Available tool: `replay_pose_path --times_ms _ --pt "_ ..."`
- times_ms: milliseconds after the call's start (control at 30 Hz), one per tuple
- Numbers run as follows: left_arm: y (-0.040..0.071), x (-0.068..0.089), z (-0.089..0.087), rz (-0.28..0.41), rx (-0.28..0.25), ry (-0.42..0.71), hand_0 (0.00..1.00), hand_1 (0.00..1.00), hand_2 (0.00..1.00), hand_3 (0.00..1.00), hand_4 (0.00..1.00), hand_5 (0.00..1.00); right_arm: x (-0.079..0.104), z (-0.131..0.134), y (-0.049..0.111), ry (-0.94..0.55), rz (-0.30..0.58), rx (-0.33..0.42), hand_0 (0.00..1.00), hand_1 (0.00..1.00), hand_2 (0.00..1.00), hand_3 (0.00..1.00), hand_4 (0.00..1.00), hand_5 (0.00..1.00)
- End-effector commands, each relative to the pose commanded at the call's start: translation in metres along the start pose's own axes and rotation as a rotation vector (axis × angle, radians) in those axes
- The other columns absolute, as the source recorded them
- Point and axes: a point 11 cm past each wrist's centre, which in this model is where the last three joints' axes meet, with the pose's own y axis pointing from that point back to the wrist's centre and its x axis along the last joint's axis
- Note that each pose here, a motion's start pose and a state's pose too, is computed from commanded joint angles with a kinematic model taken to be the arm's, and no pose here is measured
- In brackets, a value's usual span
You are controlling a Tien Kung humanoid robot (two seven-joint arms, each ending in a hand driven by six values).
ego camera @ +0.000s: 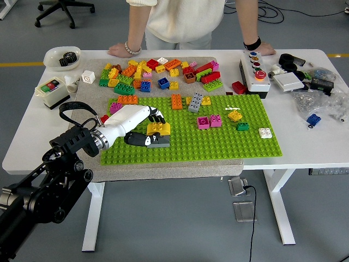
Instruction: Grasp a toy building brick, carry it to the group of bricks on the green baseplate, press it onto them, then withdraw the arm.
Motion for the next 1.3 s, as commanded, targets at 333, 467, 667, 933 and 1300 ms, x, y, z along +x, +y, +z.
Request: replay_pose_path --times_ms 333,467,667,933,1300 --pt "0.0021 0.0024 -0.0053 0.003 0.007 -0.013 0.648 0.627 0.552 0.542 0.492 0.024 -0.0011 0.0019 0.0 0.002 -0.002 -0.003 0.738 0.635 0.675 0.612 0.818 0.523" --pt "0.0025 0.0025 -0.0072 0.001 0.008 -0.017 0.648 0.627 0.552 0.542 0.492 0.024 -0.0016 0.0019 0.0 0.001 -0.003 -0.003 0.738 0.635 0.675 0.612 0.818 0.523" --pt "0.0027 0.0012 -0.0078 -0.003 0.008 -0.018 0.655 0.63 0.551 0.541 0.502 0.034 -0.0018 0.0017 0.0 0.001 -0.003 -0.003 0.738 0.634 0.675 0.612 0.819 0.523" --pt "0.0028 -0.0001 -0.0073 -0.007 0.007 -0.016 0.664 0.635 0.551 0.54 0.53 0.048 -0.0022 0.0017 0.0 -0.001 -0.004 -0.003 0.738 0.634 0.675 0.611 0.819 0.523" --pt "0.0031 -0.003 -0.0089 -0.015 0.01 -0.012 0.697 0.655 0.557 0.548 0.622 0.084 -0.0025 0.0016 0.0 -0.002 -0.004 -0.003 0.738 0.635 0.675 0.611 0.818 0.523"
